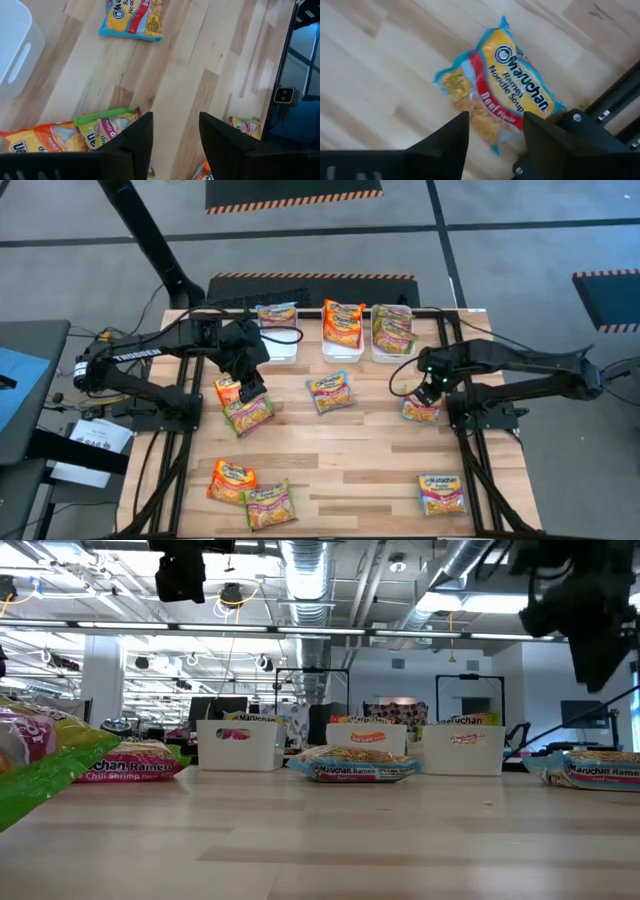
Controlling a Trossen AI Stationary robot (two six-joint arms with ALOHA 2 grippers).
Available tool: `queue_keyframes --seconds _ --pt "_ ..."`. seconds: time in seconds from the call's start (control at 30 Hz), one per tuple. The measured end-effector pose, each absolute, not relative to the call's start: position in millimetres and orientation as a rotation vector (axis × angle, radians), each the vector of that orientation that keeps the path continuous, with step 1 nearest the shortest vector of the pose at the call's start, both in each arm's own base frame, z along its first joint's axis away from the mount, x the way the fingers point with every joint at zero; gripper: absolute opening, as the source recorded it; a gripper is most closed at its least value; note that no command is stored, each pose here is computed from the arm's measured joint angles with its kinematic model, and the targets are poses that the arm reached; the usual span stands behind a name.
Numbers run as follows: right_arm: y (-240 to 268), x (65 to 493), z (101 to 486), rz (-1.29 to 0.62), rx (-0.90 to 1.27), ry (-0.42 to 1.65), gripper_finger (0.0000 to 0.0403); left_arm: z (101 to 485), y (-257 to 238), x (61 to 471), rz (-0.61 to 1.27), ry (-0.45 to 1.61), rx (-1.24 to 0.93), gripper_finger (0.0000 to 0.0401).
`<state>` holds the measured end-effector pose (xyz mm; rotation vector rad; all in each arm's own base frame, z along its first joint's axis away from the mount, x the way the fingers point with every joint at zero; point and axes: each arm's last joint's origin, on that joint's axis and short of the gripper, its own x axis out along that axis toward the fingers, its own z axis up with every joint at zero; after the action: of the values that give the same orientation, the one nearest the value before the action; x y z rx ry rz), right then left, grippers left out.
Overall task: Sort Maruchan noodles
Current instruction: Put the blue noodle pack into the left white bin
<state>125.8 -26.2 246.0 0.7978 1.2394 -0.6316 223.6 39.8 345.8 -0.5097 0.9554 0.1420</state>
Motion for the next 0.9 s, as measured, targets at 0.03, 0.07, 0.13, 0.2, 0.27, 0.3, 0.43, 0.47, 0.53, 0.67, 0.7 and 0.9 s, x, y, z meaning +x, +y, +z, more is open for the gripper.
queue_keyframes --seconds 0.03,0.07,0.13,0.2,0.27,0.3,0.43,0.47,0.53,0.67,0.7,0.9 --pt "-27.9 128.1 240.4 -0.635 0.798 1.24 0.0222 345.8 39.6 223.6 0.143 0.956 -0.512 0.0144" --pt "-29.8 130.2 235.4 -0.641 0.799 1.243 0.0228 345.8 39.5 223.6 0.144 0.956 -0.515 0.0144" --pt "-34.2 135.2 228.9 -0.654 0.788 1.246 0.0235 345.8 39.5 223.6 0.144 0.956 -0.515 0.0144" --pt "-39.3 139.9 223.1 -0.674 0.777 1.252 0.0239 345.8 39.5 223.6 0.144 0.956 -0.516 0.0144" --pt "-44.3 144.7 216.9 -0.682 0.777 1.267 0.024 345.8 39.5 223.6 0.145 0.956 -0.516 0.0144" --pt "-46.2 146.6 213.6 -0.686 0.778 1.285 0.024 345.8 39.6 223.6 0.147 0.955 -0.515 0.0144" --pt "-53.1 154.8 200.4 -0.695 0.759 1.38 0.024 345.7 40.0 223.6 0.162 0.955 -0.508 0.0144" --pt "-55.1 157.4 196.9 -0.694 0.754 1.397 0.024 345.7 40.0 223.6 0.163 0.955 -0.508 0.0144" --pt "-59.2 163.9 190.3 -0.683 0.742 1.411 0.024 345.7 40.1 223.5 0.164 0.954 -0.507 0.0144" --pt "-66.4 174.1 177.1 -0.658 0.742 1.445 0.024 345.7 40.1 223.5 0.165 0.954 -0.507 0.0144" --pt "-68.1 175.5 173.8 -0.663 0.745 1.459 0.024 345.7 40.2 223.5 0.165 0.954 -0.507 0.0144" --pt "-76.9 183.0 152.8 -0.668 0.764 1.566 0.024 345.7 40.2 223.5 0.167 0.955 -0.506 0.0144"
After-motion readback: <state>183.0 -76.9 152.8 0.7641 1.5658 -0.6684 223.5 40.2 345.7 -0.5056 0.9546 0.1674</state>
